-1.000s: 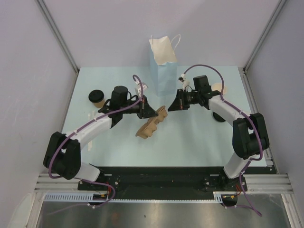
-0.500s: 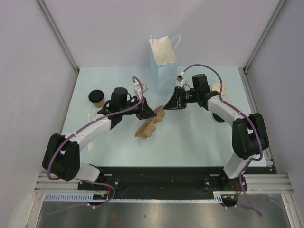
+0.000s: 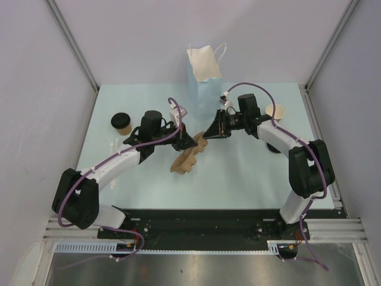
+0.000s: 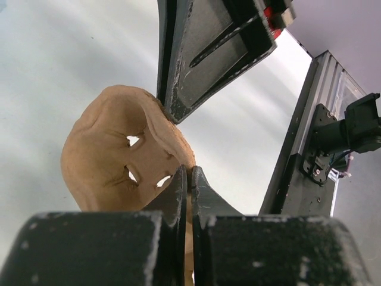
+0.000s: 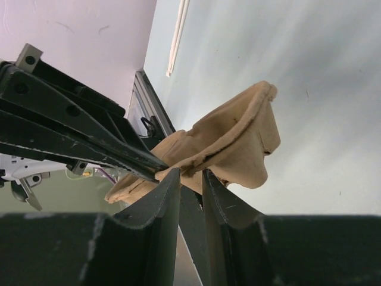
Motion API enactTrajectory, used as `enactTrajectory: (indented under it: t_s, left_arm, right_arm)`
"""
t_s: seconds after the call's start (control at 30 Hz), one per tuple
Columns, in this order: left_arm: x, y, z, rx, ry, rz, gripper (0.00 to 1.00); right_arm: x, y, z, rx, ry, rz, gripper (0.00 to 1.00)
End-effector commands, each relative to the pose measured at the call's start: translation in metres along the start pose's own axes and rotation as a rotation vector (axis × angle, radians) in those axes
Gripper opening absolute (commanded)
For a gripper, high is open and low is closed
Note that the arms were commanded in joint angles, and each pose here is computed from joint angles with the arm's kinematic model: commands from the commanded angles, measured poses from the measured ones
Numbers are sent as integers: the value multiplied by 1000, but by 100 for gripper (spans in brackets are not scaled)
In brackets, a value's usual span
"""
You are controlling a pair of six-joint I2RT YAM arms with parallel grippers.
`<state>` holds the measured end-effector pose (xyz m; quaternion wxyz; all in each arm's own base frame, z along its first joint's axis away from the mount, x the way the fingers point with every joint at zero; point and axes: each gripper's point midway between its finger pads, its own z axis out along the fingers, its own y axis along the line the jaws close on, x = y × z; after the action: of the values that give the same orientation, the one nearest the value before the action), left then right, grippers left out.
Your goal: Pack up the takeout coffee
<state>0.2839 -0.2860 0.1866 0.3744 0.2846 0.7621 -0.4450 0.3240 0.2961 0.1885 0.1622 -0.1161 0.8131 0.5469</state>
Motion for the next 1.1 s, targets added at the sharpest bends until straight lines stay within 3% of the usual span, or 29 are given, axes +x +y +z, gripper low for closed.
enactTrajectory:
  t_s: [0.0, 0.3, 1.07]
  left_arm:
    - [-21, -12, -5, 13, -67, 76, 0]
    - [-27, -13, -2, 28, -84, 57, 0]
    - [-33, -18, 4, -26, -71, 214, 0]
  right_arm:
    - [-10, 1, -4, -8, -25, -8, 26]
    - [-15, 2, -5, -6, -47, 14, 27]
    - [-3, 5, 12, -7, -13, 22, 27]
